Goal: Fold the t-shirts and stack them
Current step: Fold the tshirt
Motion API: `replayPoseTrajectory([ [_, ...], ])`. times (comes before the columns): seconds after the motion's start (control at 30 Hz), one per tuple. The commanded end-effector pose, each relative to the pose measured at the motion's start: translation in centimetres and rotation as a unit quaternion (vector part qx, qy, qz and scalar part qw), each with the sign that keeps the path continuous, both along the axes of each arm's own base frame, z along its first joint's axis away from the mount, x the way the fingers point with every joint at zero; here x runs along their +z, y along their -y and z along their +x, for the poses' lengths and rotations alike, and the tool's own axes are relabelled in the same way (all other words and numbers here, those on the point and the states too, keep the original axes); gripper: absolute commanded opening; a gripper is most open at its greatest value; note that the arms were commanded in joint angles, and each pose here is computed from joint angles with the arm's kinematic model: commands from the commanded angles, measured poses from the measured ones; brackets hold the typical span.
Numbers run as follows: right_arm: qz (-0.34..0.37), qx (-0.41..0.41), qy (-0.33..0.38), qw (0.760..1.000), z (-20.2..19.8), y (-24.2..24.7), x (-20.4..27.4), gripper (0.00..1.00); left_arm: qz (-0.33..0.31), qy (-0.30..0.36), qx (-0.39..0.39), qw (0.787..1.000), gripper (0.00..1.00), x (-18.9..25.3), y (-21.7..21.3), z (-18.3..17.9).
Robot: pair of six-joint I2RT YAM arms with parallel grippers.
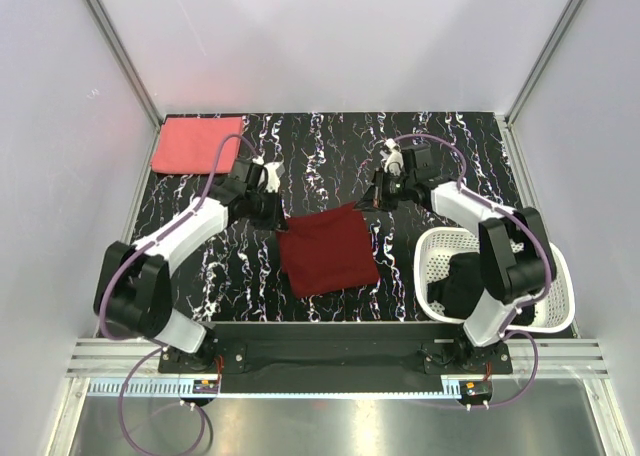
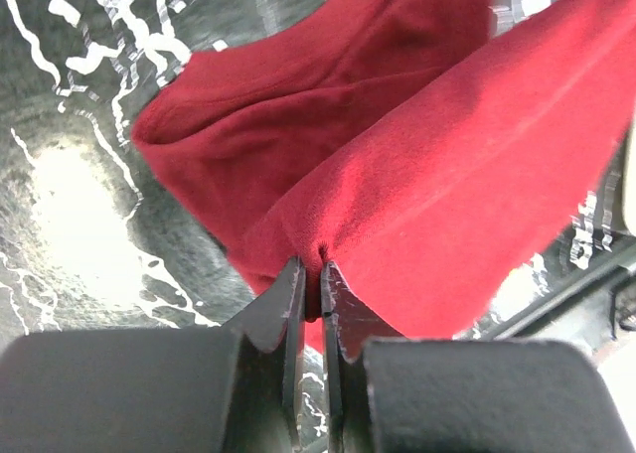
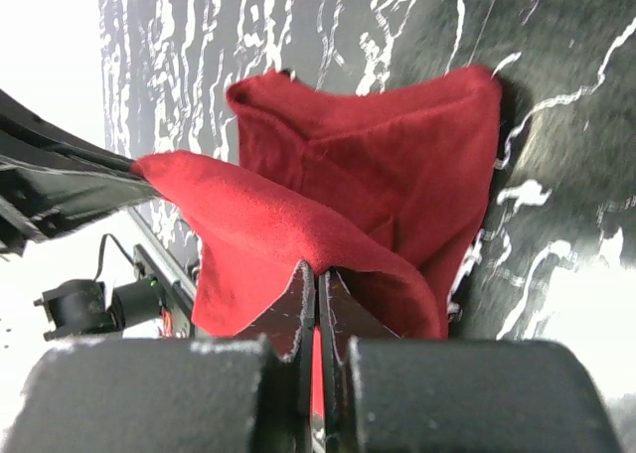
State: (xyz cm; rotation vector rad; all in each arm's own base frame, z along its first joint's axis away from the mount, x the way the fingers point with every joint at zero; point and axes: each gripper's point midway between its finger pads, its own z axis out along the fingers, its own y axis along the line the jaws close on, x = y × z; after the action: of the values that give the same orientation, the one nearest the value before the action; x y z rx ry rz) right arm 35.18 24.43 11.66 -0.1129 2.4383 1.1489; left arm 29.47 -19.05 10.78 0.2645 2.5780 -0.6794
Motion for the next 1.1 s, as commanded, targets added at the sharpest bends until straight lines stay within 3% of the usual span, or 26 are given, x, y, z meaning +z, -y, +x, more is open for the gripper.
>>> replayPoseTrajectory([
  [0.0, 0.009, 0.002, 0.021, 1.000, 2.6, -1.1, 0.3, 0.00, 0.021, -0.016, 0.031, 0.999, 0.03, -2.0, -0.9, 2.0],
  [0.13, 0.013, 0.009, 0.045, 0.999, 5.8, -2.2, -0.9, 0.00, 0.019, -0.006, 0.049, 0.999, 0.00, -3.4, -1.3, 4.9],
  [0.43, 0.006, 0.012, 0.023, 1.000, 9.2, -3.4, -4.2, 0.05, 0.006, -0.015, 0.083, 0.996, 0.00, -4.3, -2.3, 9.4],
  [0.83, 0.044, -0.008, 0.042, 0.998, 11.0, -4.4, -1.0, 0.04, 0.007, 0.027, 0.097, 0.995, 0.00, -1.2, -3.0, 11.0],
  [0.9, 0.042, -0.007, 0.029, 0.999, 11.6, -4.6, -1.6, 0.14, 0.024, 0.008, 0.114, 0.993, 0.13, -2.8, -4.0, 11.5],
  [0.97, 0.045, -0.002, 0.015, 0.999, 12.9, -5.3, -2.6, 0.22, 0.032, -0.012, 0.133, 0.991, 0.20, -3.7, -5.1, 12.0],
  [1.0, 0.041, -0.004, -0.005, 0.999, 13.1, -5.4, -4.1, 0.33, 0.042, -0.020, 0.141, 0.989, 0.28, -4.3, -5.5, 12.1],
  [1.07, 0.037, -0.011, 0.005, 0.999, 14.4, -5.6, -3.5, 0.41, 0.076, -0.038, 0.168, 0.982, 0.28, -5.6, -7.0, 12.3],
])
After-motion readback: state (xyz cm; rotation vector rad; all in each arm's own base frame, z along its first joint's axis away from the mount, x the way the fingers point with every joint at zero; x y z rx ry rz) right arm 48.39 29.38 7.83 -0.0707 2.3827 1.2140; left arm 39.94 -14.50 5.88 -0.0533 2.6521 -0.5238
